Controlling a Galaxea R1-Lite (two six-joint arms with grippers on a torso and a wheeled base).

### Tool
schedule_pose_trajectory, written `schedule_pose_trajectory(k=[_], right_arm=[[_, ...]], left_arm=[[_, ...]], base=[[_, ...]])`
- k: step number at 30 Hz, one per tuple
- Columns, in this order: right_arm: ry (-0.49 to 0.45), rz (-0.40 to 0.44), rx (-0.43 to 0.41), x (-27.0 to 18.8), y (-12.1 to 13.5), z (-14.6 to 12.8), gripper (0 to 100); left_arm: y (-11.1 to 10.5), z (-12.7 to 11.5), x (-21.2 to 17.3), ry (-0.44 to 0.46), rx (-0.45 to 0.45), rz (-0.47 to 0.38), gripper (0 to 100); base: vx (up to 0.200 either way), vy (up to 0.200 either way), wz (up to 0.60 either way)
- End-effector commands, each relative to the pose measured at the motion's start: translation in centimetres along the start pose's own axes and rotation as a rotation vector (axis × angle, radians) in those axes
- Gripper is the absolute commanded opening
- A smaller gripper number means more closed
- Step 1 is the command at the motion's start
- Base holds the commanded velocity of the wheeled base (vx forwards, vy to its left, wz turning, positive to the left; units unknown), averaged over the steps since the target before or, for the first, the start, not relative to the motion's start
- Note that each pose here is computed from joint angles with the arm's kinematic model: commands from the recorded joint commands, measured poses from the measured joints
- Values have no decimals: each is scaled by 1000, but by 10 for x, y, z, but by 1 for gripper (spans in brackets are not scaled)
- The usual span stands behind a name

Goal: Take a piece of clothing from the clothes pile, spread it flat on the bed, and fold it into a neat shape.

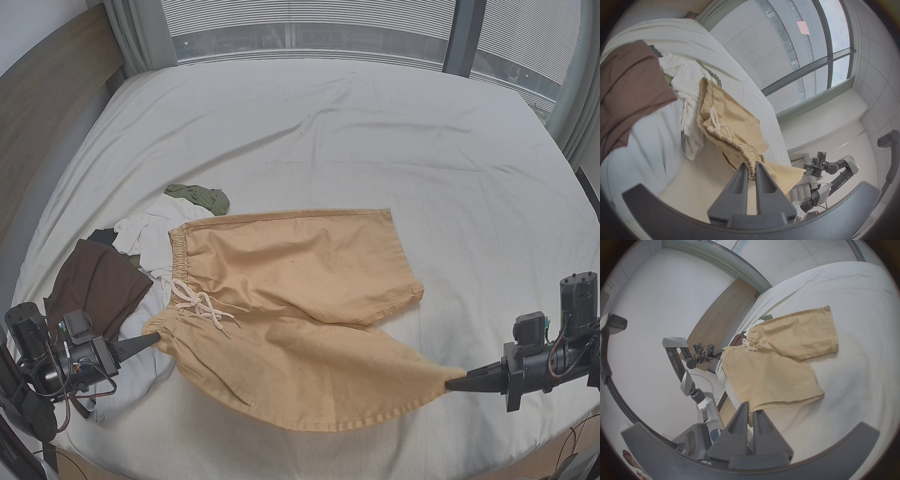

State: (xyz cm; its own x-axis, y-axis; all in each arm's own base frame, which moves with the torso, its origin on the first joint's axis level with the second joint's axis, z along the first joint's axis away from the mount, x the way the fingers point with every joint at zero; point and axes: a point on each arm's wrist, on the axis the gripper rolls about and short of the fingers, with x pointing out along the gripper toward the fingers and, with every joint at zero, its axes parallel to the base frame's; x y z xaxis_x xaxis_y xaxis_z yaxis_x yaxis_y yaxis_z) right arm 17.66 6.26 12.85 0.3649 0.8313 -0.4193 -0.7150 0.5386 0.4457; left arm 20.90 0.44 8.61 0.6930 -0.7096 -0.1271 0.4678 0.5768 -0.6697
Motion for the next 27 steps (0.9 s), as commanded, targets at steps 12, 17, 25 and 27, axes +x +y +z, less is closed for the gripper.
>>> schedule_pose_trajectory(k=[12,17,25,27], right_arm=[[-169,-87,15,-10,-25,39,0],[-225,-65,87,-9,-25,60,0],[-246,-93,102,6,-44,87,0],[-246,-91,98,9,-45,89,0]], left_arm=[[-3,23,20,-65,8,-31,0],[-5,29,30,-129,11,14,0],[-4,37,35,-167,-2,25,0],[-3,37,36,-175,-4,37,0]], base=[[0,0,0],[0,0,0],[0,0,0],[0,0,0]])
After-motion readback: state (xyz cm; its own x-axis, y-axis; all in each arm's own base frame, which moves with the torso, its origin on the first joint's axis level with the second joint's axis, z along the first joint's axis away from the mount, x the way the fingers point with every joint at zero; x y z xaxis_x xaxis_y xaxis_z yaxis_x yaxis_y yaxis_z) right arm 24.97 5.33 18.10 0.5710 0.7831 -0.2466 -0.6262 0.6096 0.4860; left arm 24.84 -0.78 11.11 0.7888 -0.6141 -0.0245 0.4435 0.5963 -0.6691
